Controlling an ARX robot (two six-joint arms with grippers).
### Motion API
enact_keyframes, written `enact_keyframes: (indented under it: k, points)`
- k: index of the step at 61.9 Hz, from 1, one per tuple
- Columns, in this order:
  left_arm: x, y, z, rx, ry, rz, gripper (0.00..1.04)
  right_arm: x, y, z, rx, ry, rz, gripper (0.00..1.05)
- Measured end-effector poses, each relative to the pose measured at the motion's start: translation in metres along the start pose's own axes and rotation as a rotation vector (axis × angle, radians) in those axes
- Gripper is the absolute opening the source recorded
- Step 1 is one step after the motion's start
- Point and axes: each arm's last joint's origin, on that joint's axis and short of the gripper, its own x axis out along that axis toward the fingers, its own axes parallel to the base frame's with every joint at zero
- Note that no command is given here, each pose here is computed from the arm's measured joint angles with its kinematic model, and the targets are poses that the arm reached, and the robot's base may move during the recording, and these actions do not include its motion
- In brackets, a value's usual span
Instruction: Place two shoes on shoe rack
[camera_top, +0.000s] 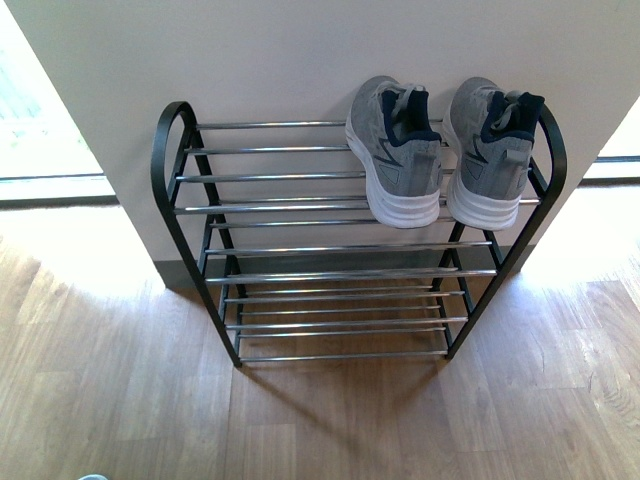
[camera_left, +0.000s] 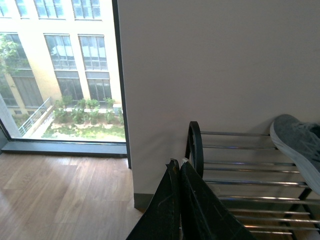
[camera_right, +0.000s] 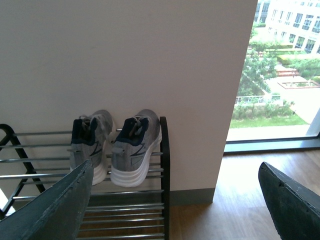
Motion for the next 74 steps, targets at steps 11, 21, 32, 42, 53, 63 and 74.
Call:
enact_keyframes:
  k: [11,21,32,42,53,63,74]
  points:
    - [-0.004,0.0,-0.006,0.001,-0.012,-0.003,0.01,0.0,0.0,0.0,0.0,0.0,-0.002,0.96]
    - [-0.009,0.0,-0.006,0.002,-0.019,-0.002,0.01,0.0,0.0,0.0,0.0,0.0,-0.002,0.96]
    - [-0.012,0.0,-0.006,0.002,-0.018,-0.002,0.01,0.0,0.0,0.0,0.0,0.0,-0.002,0.96]
    - [-0.016,0.0,-0.006,0.002,-0.019,-0.002,0.01,0.0,0.0,0.0,0.0,-0.001,-0.002,0.96]
    - [-0.018,0.0,-0.006,0.002,-0.017,-0.002,0.01,0.0,0.0,0.0,0.0,0.0,-0.002,0.96]
    - [-0.028,0.0,-0.01,0.003,-0.003,-0.003,0.01,0.0,0.0,0.0,0.0,-0.001,-0.002,0.96]
    - [-0.029,0.0,-0.01,0.002,0.0,-0.002,0.01,0.0,0.0,0.0,0.0,-0.001,-0.002,0.96]
